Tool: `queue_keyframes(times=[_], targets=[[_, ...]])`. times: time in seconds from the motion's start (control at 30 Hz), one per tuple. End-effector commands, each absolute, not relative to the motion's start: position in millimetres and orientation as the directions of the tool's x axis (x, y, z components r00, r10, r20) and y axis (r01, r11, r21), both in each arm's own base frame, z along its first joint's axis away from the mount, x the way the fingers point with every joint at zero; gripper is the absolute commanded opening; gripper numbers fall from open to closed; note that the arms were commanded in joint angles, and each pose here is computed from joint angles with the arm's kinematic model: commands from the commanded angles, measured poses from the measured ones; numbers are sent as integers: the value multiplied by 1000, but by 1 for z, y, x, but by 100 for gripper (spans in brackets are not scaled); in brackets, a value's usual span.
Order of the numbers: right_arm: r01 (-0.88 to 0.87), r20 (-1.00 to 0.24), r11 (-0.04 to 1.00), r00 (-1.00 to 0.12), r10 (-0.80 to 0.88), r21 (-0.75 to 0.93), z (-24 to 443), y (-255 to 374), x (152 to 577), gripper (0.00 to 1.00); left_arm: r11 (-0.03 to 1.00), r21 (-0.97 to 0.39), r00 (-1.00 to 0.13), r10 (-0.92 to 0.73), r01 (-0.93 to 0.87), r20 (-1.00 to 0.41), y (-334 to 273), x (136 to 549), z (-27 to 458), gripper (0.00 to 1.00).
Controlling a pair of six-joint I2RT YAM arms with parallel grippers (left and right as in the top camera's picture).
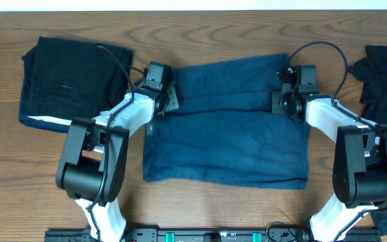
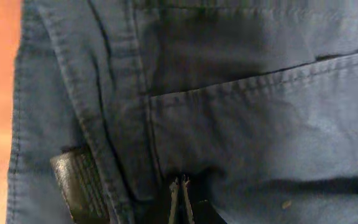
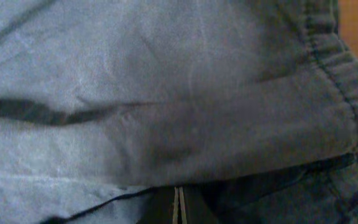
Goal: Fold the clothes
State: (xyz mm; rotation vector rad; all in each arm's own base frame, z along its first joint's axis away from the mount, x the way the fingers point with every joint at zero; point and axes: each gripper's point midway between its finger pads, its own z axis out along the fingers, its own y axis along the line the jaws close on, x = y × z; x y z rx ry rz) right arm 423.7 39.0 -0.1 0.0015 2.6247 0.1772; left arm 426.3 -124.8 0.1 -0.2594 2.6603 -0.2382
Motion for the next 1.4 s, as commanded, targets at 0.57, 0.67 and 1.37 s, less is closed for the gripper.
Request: queue_keyframes(times=[0.57, 0.67, 1.37], targets=[[35, -741, 994, -663, 103, 106, 83, 0, 500, 20, 979, -191, -714, -87, 66, -695, -142, 497, 118, 6], [45, -732, 994, -673, 107, 104, 127, -4, 487, 36, 981, -186, -729, -84, 61, -680, -134, 472, 155, 13], [339, -364, 937, -866, 344, 79, 82, -80, 337, 93, 959, -283, -963, -93, -18, -252, -114, 412, 49, 56]])
